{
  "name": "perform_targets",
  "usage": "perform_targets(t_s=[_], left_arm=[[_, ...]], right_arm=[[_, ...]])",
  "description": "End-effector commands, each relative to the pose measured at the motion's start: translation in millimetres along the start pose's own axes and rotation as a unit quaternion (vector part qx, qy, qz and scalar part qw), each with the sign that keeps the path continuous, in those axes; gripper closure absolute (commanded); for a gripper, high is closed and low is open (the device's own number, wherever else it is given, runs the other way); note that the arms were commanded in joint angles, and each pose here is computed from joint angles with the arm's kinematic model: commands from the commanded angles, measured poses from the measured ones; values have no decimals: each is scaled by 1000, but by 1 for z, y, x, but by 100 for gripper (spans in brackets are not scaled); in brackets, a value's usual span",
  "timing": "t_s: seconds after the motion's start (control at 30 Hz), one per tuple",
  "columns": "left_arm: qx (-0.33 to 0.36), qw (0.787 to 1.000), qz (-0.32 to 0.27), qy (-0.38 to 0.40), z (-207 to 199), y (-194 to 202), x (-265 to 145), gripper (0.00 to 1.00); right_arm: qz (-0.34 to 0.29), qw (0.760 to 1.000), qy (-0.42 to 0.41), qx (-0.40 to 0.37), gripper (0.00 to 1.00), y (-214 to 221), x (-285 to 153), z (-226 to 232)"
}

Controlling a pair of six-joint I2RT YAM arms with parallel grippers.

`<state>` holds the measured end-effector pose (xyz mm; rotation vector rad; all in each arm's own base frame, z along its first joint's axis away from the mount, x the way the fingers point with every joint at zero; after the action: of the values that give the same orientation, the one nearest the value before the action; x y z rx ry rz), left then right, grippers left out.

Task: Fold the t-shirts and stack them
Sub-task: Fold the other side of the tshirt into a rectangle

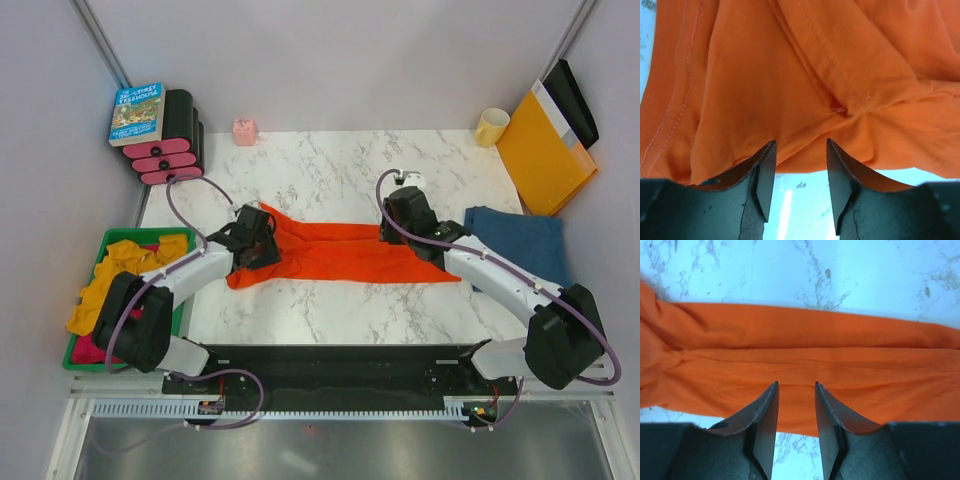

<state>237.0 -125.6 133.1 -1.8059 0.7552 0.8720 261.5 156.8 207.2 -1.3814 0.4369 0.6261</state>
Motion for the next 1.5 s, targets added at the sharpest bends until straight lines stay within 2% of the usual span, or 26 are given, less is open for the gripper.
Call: perform_targets(t_s=[0.0,0.1,0.3,0.43,0.73,1.0,1.23,1.47], left_arm=[[5,996,-81,39,-28,-42,2,47],[-1,994,-99,44,-37,-61,4,47],[-17,995,-100,17,-34,-74,18,48],[-23,997,-74,-10,-28,-68,25,48],[-35,995,-86,-36,-20,-68,24,47],[-44,994,-64,-74,-10,-62,36,47],[-45,995,-62,-69,-11,-67,55,47],[-55,994,-78,-51,-18,-75,53,49]], right_arm=[[-7,999,-20,-29,57,2,-7,13],[-4,999,-20,-35,57,8,-10,12],[4,999,-21,-36,57,20,-13,10],[3,999,-17,-44,57,20,-13,8],[11,999,-16,-45,57,25,-10,8],[15,999,-13,-44,57,29,-10,5],[19,999,-14,-43,57,34,-10,4],[25,999,-10,-44,57,38,-9,2]])
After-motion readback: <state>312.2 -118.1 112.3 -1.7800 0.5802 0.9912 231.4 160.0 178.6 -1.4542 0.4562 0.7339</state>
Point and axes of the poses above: each gripper's point midway between its finger pads, its own x axis out along the fingers, its own z axis along the line the jaws close on, y = z × x, the point moved 10 cm from there along -x, back along the fingers, and after that the axes turned 4 degrees about -x, right-handed, at the moved point
